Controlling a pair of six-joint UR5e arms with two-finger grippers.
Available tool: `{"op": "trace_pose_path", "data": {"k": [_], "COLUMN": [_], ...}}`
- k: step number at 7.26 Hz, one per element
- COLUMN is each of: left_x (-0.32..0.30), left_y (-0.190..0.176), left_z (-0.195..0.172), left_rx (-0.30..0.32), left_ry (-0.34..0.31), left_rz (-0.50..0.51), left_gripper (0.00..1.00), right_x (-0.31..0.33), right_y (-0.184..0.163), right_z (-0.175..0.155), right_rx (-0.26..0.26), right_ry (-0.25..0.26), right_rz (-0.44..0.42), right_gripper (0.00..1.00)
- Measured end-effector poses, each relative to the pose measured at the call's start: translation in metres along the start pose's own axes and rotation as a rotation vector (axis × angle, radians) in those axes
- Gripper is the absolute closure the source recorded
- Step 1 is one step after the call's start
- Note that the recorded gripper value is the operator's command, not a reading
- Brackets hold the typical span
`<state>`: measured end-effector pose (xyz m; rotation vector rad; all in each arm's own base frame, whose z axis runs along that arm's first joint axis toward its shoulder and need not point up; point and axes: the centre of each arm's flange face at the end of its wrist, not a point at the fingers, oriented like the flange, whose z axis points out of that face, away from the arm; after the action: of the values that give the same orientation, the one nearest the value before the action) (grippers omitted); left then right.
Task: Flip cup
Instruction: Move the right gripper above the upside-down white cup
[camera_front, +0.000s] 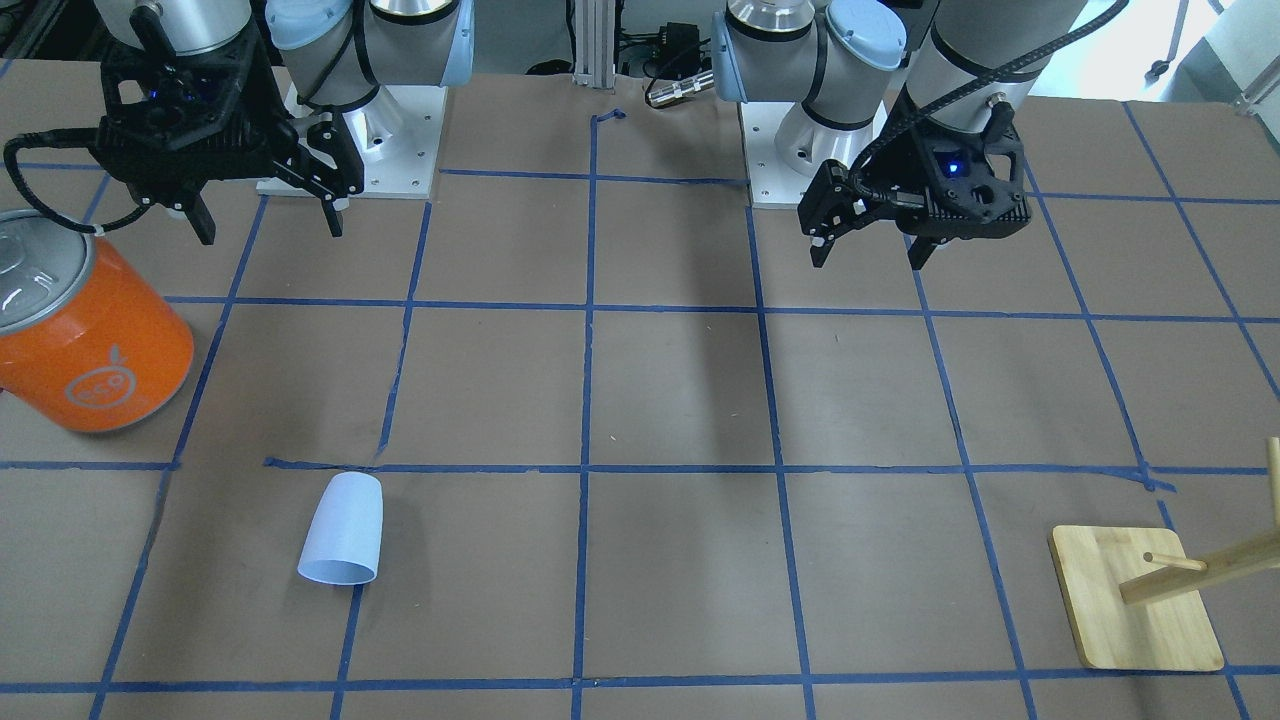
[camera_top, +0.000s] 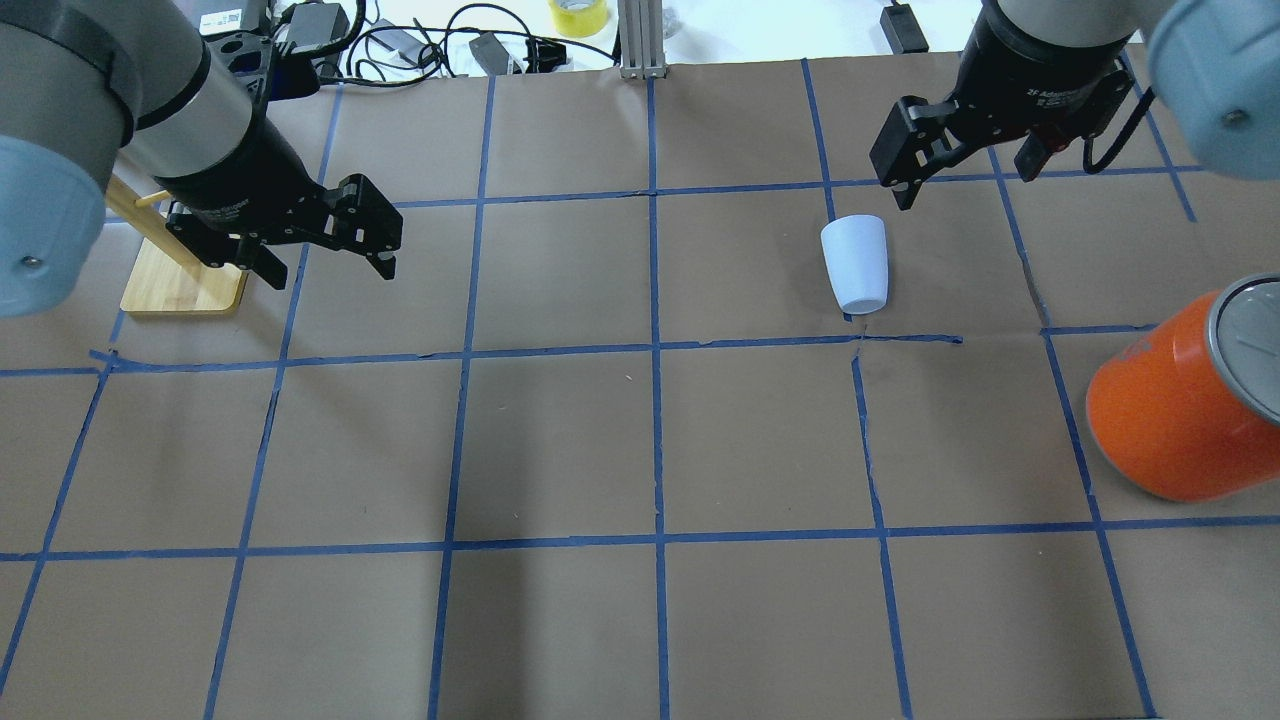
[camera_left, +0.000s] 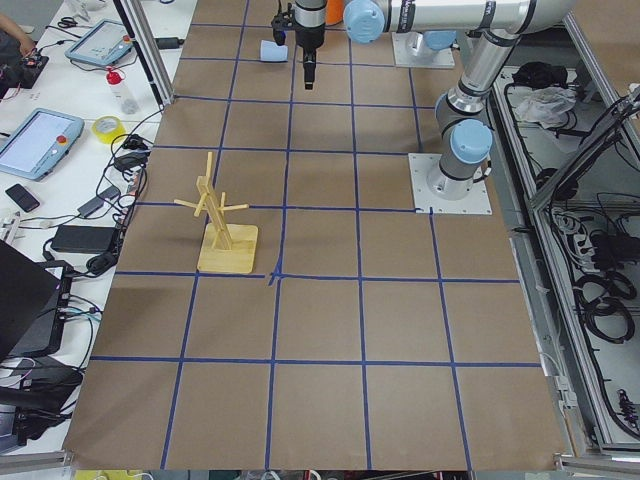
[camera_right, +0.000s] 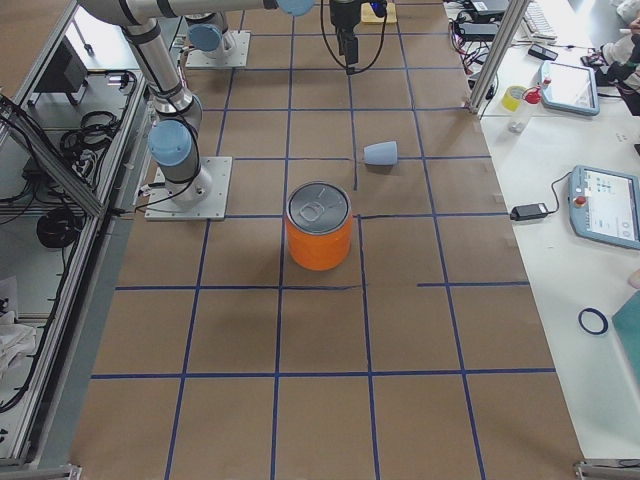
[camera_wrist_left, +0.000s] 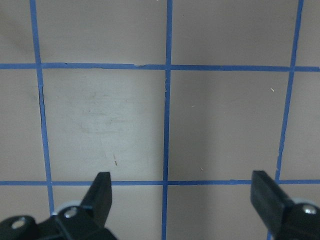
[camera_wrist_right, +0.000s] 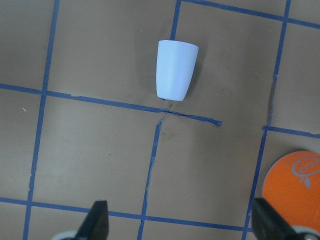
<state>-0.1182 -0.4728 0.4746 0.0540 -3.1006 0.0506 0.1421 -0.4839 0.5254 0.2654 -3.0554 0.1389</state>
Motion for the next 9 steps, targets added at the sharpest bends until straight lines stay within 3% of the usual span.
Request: {"op": "trace_pose_path", "data": {"k": [4,9], "left_x": [0.000,0.000], "left_y": [-0.001,-0.001], "left_z": [0.002,0.003], "left_rx": [-0.003,-0.010], "left_ry": [0.002,0.000], "left_rz": [0.000,-0.001], "left_gripper": [0.00,0.00], "right_x": [0.002,0.004], "right_y": [-0.001,-0.011], "right_z": [0.003,0.011], "right_rx": [0.003,-0.006], "right_ry": [-0.003,-0.060], "right_rz": [0.003,0.060], "right_gripper": [0.00,0.00]}}
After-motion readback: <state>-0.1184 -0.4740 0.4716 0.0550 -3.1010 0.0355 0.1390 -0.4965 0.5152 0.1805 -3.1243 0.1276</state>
